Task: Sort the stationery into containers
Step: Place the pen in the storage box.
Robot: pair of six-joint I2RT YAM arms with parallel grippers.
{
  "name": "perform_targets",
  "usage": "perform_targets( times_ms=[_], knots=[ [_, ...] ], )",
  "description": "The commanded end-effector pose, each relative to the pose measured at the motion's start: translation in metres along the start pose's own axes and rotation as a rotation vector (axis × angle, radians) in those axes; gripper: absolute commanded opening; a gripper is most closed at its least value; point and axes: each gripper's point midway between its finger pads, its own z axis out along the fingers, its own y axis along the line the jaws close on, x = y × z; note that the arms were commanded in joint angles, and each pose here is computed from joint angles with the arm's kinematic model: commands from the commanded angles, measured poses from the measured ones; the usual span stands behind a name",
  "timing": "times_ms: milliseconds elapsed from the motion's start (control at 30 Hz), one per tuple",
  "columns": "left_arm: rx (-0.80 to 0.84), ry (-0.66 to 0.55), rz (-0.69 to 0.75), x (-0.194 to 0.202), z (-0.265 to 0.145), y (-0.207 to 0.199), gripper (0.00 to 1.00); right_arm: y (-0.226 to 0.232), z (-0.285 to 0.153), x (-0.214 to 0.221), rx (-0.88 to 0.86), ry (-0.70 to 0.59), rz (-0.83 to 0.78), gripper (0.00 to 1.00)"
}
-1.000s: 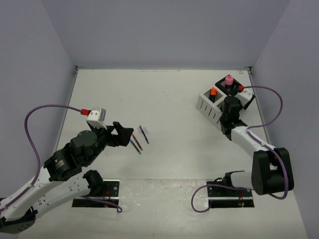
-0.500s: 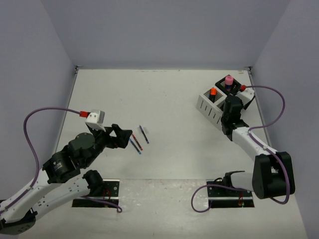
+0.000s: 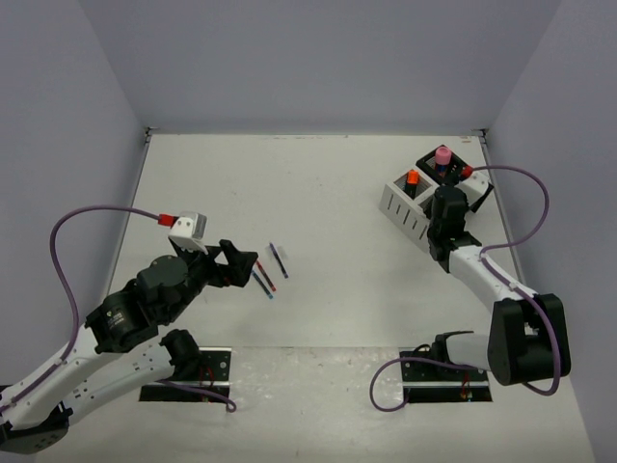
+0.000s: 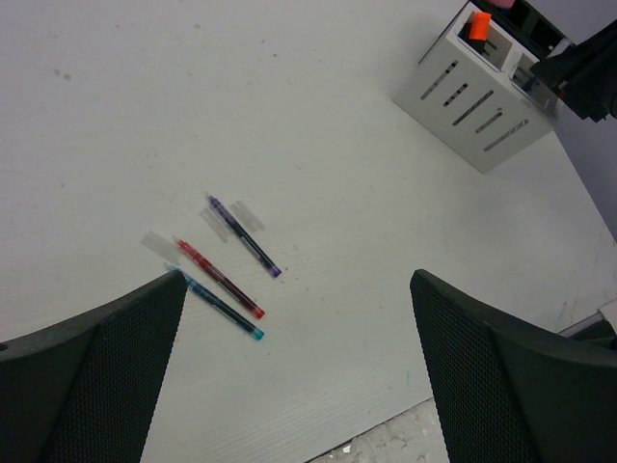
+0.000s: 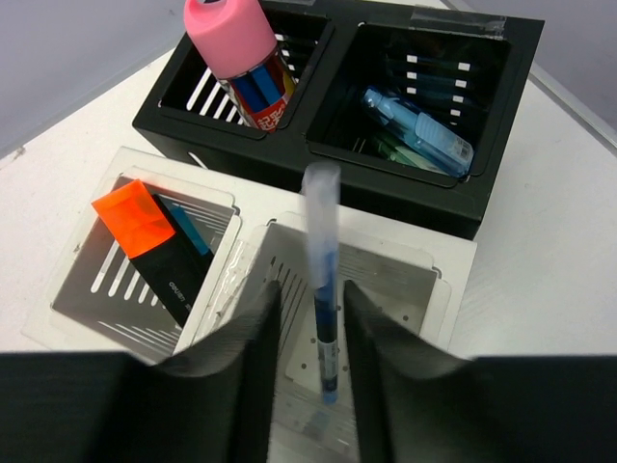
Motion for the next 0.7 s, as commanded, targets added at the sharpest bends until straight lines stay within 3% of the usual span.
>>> perform_targets(
  times_ms=[0,200,300,433,533,667],
  knots=[
    [0.012,-0.010,0.025,-0.003,0.001,-0.002,1.00,0.013,0.000,-0.024,-0.022,-0.033,0.039,0.41],
    [-0.020,-0.014,0.019,-0.004,0.002,0.002,1.00,0.024,-0.009,-0.036,-0.068,-0.013,0.029,0.44],
    [-0.157,-0.031,-0.010,-0.007,0.003,0.024,1.00,0.052,-0.049,-0.066,-0.202,-0.046,0.044,0.44],
    [-0.331,-0.056,-0.054,-0.011,-0.003,0.052,1.00,0.099,-0.111,-0.059,-0.383,-0.008,-0.029,0.43],
    [-0.395,-0.074,-0.100,-0.015,-0.013,0.063,1.00,0.150,-0.159,0.000,-0.638,0.190,-0.123,0.37],
    [-0.382,-0.103,-0.081,-0.023,-0.015,0.062,1.00,0.198,-0.203,0.106,-0.822,0.497,-0.307,0.37]
  ],
)
